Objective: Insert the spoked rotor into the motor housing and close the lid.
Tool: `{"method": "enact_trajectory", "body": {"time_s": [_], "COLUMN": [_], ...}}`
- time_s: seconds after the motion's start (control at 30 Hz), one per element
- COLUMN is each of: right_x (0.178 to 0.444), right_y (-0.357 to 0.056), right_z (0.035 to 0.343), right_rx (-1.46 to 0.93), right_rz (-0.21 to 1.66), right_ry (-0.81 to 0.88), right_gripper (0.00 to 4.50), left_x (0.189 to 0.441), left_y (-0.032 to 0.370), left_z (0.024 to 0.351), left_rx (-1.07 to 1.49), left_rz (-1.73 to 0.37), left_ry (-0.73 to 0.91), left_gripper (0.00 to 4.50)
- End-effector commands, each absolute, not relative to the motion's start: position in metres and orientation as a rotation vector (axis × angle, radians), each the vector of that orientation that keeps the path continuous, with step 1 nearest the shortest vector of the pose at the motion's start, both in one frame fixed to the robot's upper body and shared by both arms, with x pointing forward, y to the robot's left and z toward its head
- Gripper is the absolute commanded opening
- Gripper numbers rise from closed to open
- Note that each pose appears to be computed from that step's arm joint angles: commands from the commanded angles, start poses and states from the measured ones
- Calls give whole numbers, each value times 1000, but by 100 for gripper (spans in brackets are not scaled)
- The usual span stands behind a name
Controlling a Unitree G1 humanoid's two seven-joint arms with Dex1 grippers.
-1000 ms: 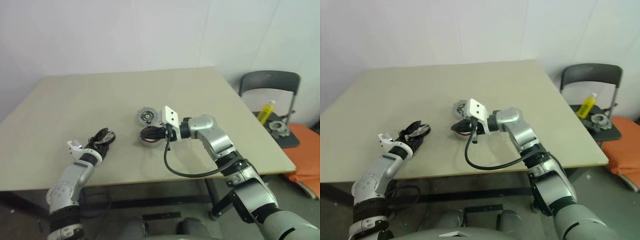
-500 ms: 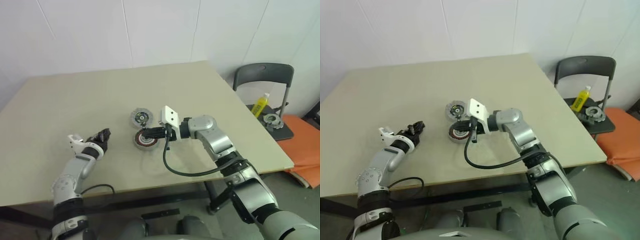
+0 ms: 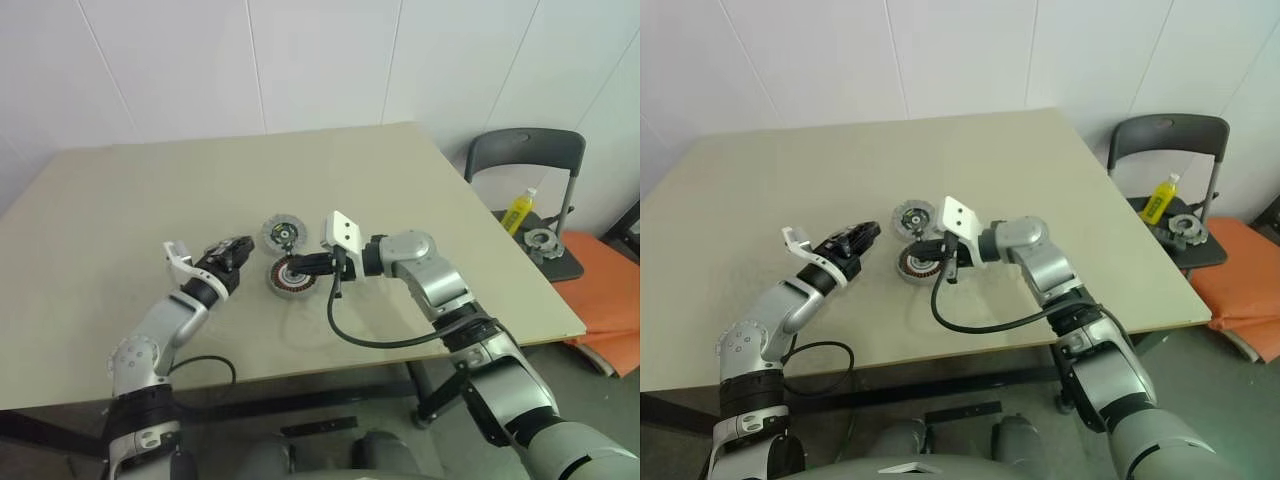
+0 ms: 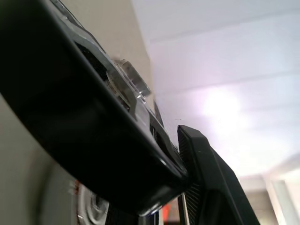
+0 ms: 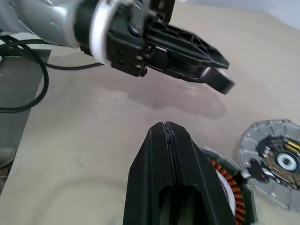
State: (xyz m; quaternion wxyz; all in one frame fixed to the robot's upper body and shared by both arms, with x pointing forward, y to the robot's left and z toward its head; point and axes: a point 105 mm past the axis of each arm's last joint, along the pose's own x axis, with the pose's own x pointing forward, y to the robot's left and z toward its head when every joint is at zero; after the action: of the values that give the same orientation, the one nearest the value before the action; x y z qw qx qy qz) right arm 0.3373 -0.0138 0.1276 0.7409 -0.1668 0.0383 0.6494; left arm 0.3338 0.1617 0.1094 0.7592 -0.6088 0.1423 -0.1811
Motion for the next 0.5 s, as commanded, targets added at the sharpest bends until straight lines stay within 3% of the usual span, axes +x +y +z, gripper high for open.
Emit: {"method": "enact_trajectory", "body": {"time_s": [0.03,0.5], "right_x": [340,342], "right_y": [-18,-28], "right_z": [142,140], "right_rx": [-378,-357], "right_rz": [1408,1364], "right_ry": [38,49], "right_gripper": [0,0], "left_x": [327,315], "left_y": [147,126], "left_z": [133,122], "left_rx": [-1276,-1006], "left_rz": [-564,-865], "left_ry": [307,455], "left_gripper": [55,55]}}
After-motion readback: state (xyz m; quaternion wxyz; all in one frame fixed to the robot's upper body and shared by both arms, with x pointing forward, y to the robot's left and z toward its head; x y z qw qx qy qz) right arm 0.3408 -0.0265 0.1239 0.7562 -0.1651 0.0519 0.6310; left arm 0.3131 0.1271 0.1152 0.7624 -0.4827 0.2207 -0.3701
